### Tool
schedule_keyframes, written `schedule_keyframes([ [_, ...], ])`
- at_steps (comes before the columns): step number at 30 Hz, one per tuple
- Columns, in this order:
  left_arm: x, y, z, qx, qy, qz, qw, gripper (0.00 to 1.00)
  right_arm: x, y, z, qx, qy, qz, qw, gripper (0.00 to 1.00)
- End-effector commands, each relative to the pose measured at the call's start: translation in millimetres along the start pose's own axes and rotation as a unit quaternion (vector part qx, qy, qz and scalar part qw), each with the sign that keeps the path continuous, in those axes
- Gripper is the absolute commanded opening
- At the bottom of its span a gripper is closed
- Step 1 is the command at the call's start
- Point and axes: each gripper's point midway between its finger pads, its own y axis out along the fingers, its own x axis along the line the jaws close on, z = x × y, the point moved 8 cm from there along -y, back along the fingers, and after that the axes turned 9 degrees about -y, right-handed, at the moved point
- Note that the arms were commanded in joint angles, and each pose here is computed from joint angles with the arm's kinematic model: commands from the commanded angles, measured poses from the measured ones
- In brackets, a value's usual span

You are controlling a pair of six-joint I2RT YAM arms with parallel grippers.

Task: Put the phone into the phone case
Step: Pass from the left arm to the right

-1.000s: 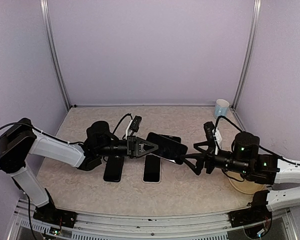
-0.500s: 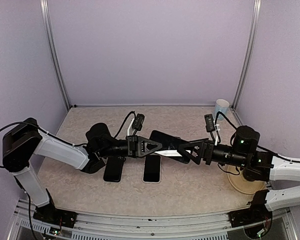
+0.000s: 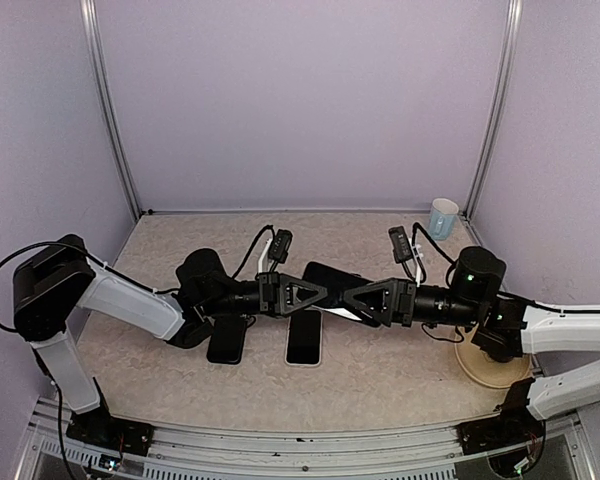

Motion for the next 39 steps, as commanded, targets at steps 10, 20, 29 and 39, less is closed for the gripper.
schedule_keyframes([
  [10,-11,6,-14,-0.035,0.029,0.027,0.999,0.00,5,4,4,0.004,0.010,-0.062,0.998,0.68],
  [20,-5,2,-14,-0.041,0.027,0.010,0.999,0.00,9,-4,0,-0.004,-0.010,-0.055,0.998,0.56],
  [29,-2,-1,-14,-0.052,0.023,0.000,0.998,0.00,13,-9,-3,-0.021,-0.015,-0.057,0.998,0.73],
  [39,3,1,-14,-0.051,0.017,-0.002,0.999,0.00,13,-7,-1,-0.023,-0.006,-0.071,0.997,0.52],
])
